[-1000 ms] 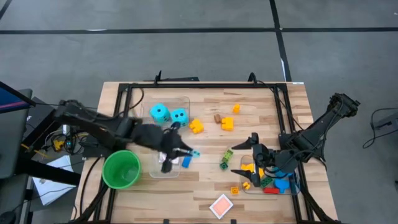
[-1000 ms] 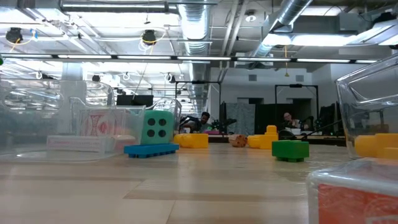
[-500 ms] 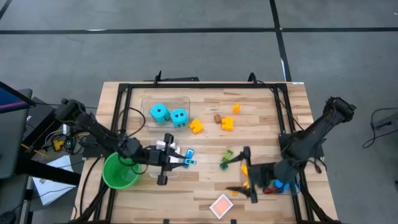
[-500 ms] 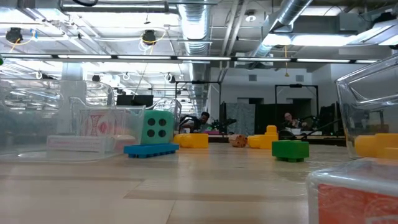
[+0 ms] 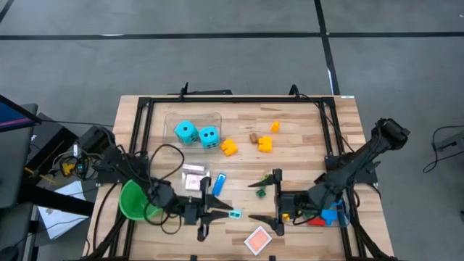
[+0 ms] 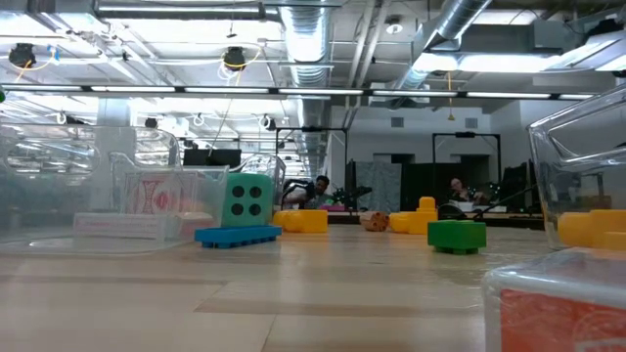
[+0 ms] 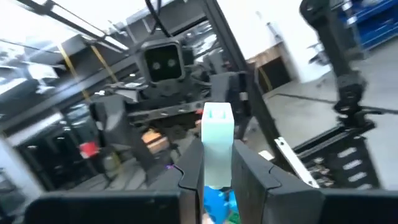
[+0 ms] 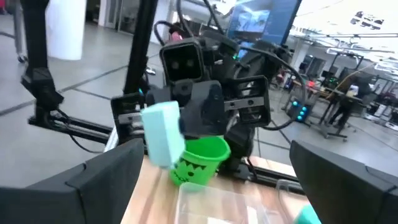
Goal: Pick & Place Toys
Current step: Put the light blue game piece into the bottom right transparent bin
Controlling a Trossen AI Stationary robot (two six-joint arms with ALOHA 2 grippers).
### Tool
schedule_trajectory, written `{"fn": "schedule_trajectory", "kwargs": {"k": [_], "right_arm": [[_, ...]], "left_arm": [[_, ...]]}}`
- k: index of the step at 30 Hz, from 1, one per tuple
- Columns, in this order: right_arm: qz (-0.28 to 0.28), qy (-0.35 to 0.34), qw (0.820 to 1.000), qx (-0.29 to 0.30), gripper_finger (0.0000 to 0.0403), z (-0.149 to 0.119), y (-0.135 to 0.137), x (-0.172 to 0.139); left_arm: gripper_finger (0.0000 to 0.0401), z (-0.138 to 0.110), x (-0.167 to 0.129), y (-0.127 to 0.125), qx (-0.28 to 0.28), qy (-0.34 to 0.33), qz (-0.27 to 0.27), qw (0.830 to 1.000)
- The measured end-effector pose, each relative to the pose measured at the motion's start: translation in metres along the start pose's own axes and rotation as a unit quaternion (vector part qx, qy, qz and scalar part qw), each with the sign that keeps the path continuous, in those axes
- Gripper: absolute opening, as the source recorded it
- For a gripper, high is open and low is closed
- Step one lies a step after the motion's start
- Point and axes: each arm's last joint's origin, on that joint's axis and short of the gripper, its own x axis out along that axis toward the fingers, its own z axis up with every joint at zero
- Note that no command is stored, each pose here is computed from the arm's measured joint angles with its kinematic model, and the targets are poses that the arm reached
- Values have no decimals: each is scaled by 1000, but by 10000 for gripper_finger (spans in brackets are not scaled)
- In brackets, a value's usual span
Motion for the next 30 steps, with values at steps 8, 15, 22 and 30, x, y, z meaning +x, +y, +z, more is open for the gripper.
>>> {"fn": "schedule_trajectory", "kwargs": {"k": [8, 15, 22, 30], "right_arm": [[23, -4, 1000, 0, 395, -1, 3, 1], [27, -1, 1000, -3, 395, -3, 2, 2], [15, 15, 1000, 10, 395, -8, -5, 7], [17, 14, 1000, 14, 395, -8, -8, 9]], "left_arm": [[44, -7, 13, -4, 28, 32, 34, 999], [44, -9, 16, 0, 24, 39, 57, 997], [44, -6, 16, 3, -15, 12, 55, 998], [44, -6, 18, 6, -40, -2, 55, 998]]}}
